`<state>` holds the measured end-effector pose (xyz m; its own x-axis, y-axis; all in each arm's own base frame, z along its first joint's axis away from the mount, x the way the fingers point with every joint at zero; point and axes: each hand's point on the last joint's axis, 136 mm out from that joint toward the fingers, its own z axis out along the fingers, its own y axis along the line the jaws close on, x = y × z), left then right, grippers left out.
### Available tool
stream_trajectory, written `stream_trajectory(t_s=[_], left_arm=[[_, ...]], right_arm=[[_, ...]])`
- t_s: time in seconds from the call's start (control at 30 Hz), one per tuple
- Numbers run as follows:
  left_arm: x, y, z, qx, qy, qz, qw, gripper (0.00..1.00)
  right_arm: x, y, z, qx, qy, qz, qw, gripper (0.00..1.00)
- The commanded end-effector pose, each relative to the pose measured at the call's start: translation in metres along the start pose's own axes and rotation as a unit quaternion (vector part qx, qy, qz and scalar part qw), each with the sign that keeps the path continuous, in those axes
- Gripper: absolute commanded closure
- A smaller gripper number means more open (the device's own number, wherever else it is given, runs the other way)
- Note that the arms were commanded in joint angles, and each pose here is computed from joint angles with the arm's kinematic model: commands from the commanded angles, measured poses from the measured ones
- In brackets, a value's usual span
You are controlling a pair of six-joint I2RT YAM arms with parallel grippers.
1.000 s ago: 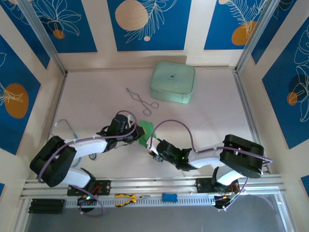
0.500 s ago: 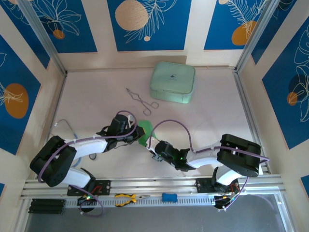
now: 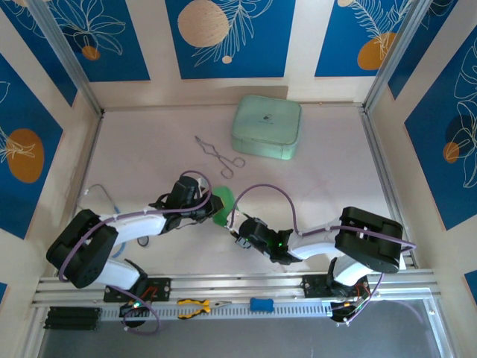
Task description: Fold a paper plane with a square sheet of paper (pick it up from the middle)
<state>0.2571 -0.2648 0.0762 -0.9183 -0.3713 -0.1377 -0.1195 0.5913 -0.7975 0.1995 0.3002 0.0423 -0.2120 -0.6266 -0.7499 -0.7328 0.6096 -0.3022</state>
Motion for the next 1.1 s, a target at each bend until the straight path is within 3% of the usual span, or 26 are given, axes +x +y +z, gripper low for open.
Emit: stream_trajectory(t_s=[0.0, 0.2, 0.53, 1.07], left_arm=[[0.001, -0.004, 0.004, -0.004, 0.006, 0.003, 1.000, 0.90], [0.001, -0.006, 0.004, -0.004, 0.007, 0.003, 1.000, 0.90], [0.002, -0.005, 0.006, -0.010, 0.009, 0.004, 1.000, 0.90], [0.002, 0.000, 0.008, -0.024, 0.013, 0.006, 1.000, 0.91]], right_arm=[[-0.002, 0.003, -0.001, -0.005, -0.011, 0.003, 1.000, 0.62], [-0.007, 0.002, 0.001, 0.001, -0.023, 0.003, 1.000, 0.61], [0.002, -0.003, 0.001, 0.016, -0.009, 0.006, 1.000, 0.68], [-0.005, -0.002, -0.007, 0.004, -0.027, 0.026, 0.999, 0.67]])
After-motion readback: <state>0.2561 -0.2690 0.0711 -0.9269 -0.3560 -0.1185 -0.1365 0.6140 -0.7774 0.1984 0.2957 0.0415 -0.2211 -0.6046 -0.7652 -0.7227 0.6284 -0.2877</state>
